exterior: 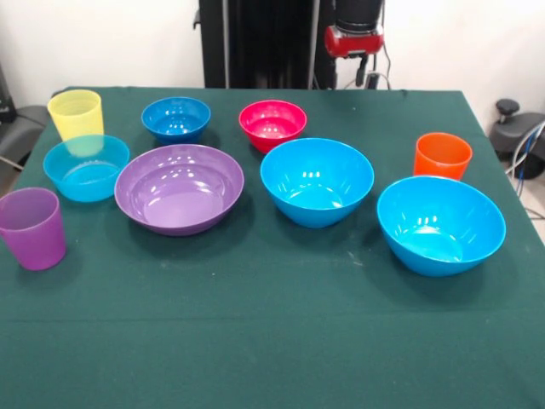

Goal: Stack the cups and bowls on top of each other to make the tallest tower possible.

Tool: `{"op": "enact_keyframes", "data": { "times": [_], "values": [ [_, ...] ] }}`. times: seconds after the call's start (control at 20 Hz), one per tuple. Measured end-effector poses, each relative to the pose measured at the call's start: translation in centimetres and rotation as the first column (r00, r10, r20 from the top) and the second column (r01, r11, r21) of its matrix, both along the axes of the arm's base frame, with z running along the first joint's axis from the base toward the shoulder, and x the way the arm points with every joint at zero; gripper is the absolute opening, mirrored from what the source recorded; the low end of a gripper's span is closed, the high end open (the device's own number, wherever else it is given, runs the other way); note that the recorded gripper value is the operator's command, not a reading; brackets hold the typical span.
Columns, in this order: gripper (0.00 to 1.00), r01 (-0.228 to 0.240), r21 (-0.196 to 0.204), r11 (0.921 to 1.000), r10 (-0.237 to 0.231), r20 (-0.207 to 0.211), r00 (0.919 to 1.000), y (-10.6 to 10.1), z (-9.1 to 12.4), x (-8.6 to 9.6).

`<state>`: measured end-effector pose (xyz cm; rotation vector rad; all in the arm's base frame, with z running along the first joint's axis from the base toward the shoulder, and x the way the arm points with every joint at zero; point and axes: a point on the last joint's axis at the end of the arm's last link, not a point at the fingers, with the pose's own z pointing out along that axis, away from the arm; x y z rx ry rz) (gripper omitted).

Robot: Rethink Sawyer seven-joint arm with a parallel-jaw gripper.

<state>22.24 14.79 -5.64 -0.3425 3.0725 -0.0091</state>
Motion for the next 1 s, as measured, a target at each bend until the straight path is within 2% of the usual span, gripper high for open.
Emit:
{"op": "enact_keyframes", "data": {
  "times": [0.6, 0.85, 1.0],
  "values": [
    [1.00, 0.018, -0.014, 0.9998, -0.018, 0.017, 0.9997, 0.1, 0.2, 0.5],
    [1.00, 0.028, 0.011, 0.9996, -0.028, -0.009, 0.9996, -0.5, 0.1, 0.6],
    [1.00, 0.045, 0.029, 0.9986, -0.044, -0.043, 0.9981, -1.2, 0.0, 0.7]
  ]
}}
